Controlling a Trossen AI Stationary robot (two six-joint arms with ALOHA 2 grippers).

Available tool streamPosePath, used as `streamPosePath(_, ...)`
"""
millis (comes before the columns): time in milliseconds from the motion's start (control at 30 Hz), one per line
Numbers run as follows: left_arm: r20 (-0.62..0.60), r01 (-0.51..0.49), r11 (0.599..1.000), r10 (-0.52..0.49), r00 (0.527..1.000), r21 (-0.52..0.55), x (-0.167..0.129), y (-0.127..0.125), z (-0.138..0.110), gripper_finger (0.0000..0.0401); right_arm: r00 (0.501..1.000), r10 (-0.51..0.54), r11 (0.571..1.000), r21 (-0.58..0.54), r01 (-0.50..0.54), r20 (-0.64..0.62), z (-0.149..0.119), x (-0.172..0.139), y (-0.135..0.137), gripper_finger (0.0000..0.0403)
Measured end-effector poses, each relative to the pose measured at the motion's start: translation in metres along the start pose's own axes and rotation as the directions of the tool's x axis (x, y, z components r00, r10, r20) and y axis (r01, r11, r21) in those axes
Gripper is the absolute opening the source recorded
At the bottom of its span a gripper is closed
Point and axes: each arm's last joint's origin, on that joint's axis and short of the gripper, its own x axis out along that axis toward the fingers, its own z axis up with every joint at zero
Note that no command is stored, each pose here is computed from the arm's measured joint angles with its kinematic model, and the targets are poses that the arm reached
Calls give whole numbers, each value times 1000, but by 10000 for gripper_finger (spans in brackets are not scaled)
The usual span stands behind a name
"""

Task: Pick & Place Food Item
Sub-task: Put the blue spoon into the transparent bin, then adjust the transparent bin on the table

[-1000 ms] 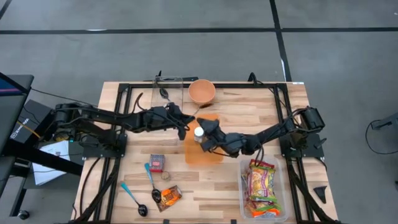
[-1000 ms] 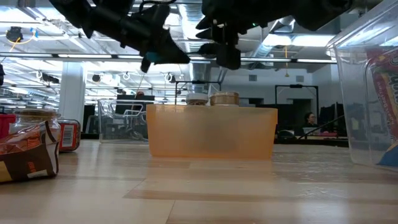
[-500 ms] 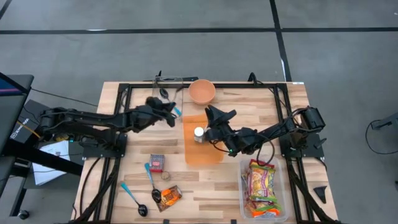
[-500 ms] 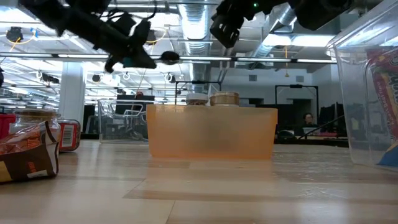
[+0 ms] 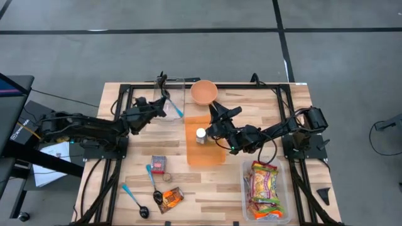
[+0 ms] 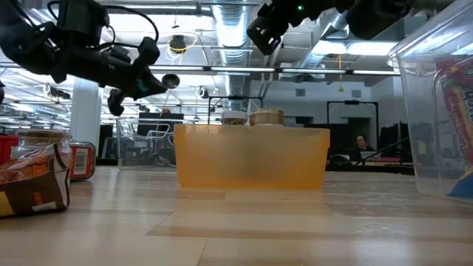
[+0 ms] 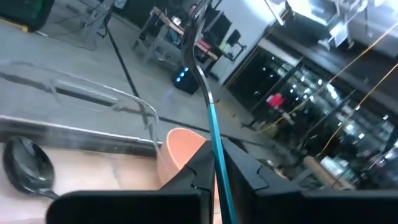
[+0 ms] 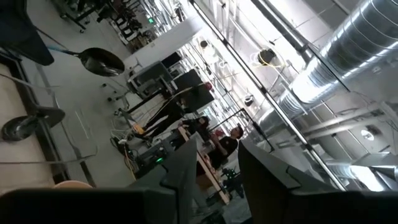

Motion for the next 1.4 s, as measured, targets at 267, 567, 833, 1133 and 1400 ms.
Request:
streamPosePath(267,78,-101,992,106,991,-72,11,9,-19,10,1000,-4,1000,18,4,2,1,-1,-1,115)
streamPosePath(567,139,-222,970,207,968,101,15,14,-21,10,1000,-3,1000,18,3,0,0,-1,-1,115)
streamPosePath(833,140,-187,967,163,977,173,16,3,-18,13,1000,-3,1000,18,3,0,0,-1,-1,115)
streamPosePath(1133,184,-258,946,223,957,194,16,6,-17,32,1000,0,1000,22,0,2,1,-2,-1,115)
streamPosePath(1400,217,-303,936,262,940,182,15,7,-16,75,1000,0,1000,18,0,2,1,-2,-1,115)
